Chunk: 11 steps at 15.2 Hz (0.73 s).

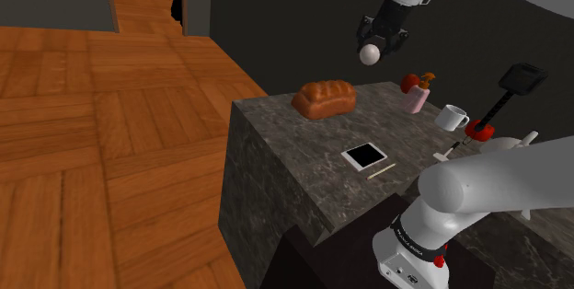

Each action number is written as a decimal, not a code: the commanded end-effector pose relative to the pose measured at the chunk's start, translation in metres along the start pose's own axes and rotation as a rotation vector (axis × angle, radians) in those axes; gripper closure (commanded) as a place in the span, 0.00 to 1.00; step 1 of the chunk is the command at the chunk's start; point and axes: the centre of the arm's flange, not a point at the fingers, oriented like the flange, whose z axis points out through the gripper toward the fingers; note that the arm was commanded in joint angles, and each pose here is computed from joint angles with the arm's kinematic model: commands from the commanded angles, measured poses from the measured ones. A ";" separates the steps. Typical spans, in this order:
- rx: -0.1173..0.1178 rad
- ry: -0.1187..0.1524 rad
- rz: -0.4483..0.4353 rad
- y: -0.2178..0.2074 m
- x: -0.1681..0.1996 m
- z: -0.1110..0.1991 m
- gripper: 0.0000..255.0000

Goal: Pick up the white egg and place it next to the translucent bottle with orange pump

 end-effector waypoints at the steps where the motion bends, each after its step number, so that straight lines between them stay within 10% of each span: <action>1: 0.000 0.000 -0.002 0.019 0.016 0.003 1.00; 11: 0.000 0.000 -0.002 0.112 0.108 0.017 1.00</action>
